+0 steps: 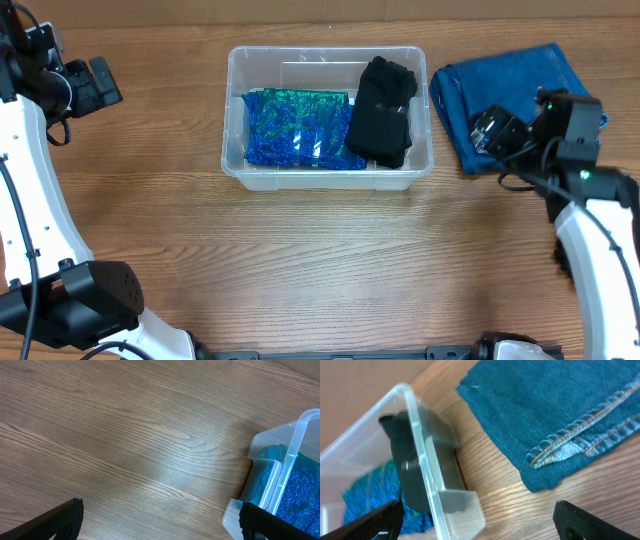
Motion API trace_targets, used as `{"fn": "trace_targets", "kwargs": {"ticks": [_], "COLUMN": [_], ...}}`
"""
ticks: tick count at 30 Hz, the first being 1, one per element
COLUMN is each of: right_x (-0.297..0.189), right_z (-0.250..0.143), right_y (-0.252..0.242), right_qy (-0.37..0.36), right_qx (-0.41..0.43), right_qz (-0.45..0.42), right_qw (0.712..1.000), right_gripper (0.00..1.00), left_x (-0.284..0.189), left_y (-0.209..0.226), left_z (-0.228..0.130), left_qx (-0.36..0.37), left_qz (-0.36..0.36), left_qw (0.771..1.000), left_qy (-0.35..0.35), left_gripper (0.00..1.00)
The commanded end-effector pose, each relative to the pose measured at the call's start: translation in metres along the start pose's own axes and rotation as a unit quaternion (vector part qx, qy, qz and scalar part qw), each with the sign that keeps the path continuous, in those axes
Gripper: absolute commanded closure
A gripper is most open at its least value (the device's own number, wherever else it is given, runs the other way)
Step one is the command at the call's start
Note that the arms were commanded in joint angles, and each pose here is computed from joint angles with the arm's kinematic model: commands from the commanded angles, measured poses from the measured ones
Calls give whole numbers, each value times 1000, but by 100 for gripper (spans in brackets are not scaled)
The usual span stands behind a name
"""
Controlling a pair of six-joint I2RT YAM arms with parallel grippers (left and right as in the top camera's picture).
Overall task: Pack container
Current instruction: 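Reach the right gripper to the black cloth beside the jeans and grasp it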
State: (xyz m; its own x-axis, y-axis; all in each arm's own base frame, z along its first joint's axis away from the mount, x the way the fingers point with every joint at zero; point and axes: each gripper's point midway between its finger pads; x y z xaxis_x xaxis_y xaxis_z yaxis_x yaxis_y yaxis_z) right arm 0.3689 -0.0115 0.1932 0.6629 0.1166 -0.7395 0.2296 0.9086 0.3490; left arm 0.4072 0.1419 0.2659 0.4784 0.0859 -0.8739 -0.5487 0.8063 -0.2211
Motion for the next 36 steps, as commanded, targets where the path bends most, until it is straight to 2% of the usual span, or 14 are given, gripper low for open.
{"fn": "trace_targets", "kwargs": {"ticks": [1, 4, 8, 20, 29, 33, 36], "right_x": [-1, 30, 56, 105, 113, 100, 69], "right_z": [36, 27, 10, -10, -17, -19, -11], "right_y": [-15, -48, -80, -122, -132, -134, -150], "right_qy": [-5, 50, 90, 116, 122, 136, 133], "right_qx": [111, 175, 209, 238, 236, 185, 145], "right_qz": [4, -5, -35, -89, -110, -117, -176], "right_qw": [994, 983, 973, 960, 958, 966, 965], "right_gripper": [0, 0, 0, 0, 0, 0, 0], "left_x": [-5, -5, -5, -5, -5, -5, -5], "left_y": [-4, -4, -4, -4, -4, -4, -4], "left_z": [-1, -1, -2, -1, -1, -1, -2], "left_qx": [11, 11, 11, 11, 11, 11, 11], "left_qz": [-7, -7, -7, -7, -7, -7, -7], "left_qw": [1000, 1000, 1000, 1000, 1000, 1000, 1000], "left_qy": [-3, -3, -3, -3, -3, -3, -3], "left_gripper": [0, 0, 0, 0, 0, 0, 0]}}
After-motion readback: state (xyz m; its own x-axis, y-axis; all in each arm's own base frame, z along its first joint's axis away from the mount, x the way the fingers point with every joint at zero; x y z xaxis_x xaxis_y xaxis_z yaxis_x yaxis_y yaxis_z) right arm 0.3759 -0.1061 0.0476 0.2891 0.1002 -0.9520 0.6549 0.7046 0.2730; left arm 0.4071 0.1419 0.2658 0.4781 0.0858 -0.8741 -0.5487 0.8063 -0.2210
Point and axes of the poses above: each gripper's point midway between its finger pads, its own x axis out along the fingers, its own y axis along the line the jaws close on, z = x × y, and after that the axes turned 13 degrees about -x, right-handed
